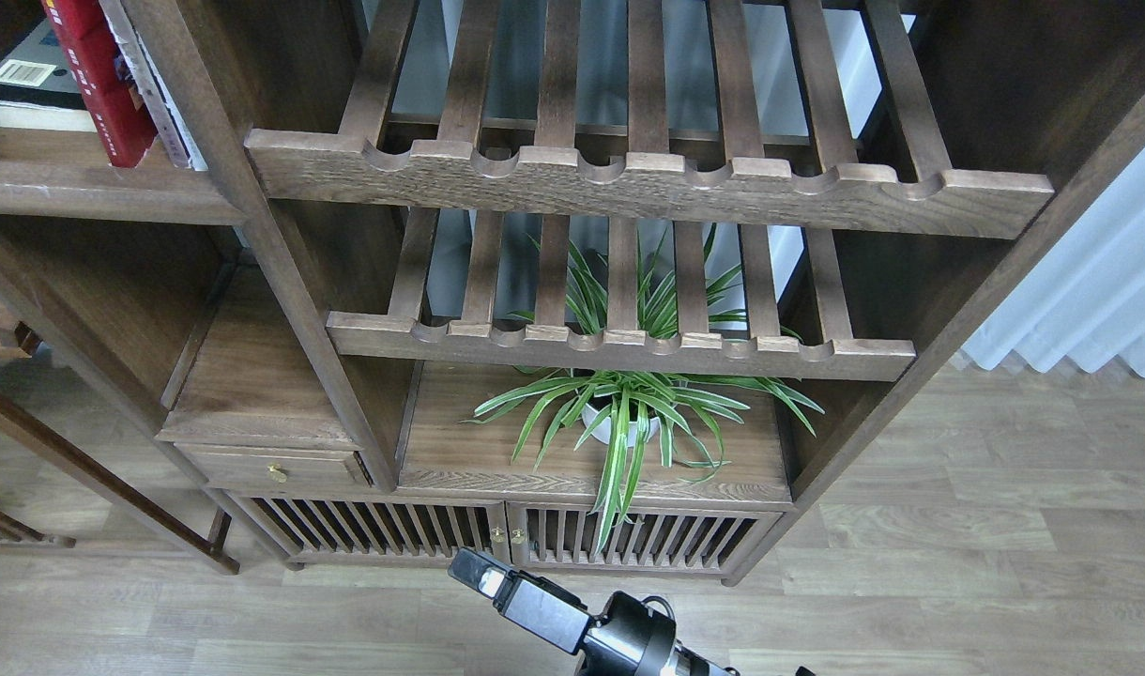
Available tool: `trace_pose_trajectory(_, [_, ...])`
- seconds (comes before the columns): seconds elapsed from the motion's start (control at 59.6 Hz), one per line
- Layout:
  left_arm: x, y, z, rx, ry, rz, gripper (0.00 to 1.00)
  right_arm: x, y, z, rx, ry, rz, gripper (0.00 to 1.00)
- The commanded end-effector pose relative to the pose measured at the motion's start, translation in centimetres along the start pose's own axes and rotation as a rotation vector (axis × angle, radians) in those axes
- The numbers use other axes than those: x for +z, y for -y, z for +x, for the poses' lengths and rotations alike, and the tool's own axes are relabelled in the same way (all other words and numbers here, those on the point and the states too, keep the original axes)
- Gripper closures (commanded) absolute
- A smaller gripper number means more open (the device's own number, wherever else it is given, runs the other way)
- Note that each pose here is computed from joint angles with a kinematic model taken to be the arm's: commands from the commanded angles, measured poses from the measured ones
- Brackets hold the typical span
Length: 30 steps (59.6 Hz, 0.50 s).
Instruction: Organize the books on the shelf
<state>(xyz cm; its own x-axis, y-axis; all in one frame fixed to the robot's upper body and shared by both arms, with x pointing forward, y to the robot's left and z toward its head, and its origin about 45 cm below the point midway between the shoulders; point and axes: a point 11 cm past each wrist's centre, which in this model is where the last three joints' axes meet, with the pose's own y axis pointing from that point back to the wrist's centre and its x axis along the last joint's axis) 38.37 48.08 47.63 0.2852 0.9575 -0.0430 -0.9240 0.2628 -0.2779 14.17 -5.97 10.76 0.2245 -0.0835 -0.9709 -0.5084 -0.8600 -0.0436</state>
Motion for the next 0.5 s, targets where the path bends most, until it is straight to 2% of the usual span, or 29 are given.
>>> trace_pose_trajectory(0.0, [-1.5,3.4,-1.3,-0.025,-0.006,0.018,0.89,0.2,-0.2,0.1,0.004,0.006,0.002,0.00])
trace_pose_trajectory(0.335, [-1.6,8.3,-3.5,-0.066,-0.015,0.032,0.88,0.2,-0.2,0.1,0.004,0.006,0.002,0.00])
trace_pose_trajectory(0.453, [-2.1,9.2,-3.0,-0.045,-0.015,0.069,0.84,0.1,-0.1,0.1,0.004,0.005,0.002,0.00])
trace_pose_trajectory(0.486, [-2.7,9.6,-2.9,-0.037,-0.023,0.101,0.78,0.1,-0.1,0.1,0.004,0.005,0.002,0.00])
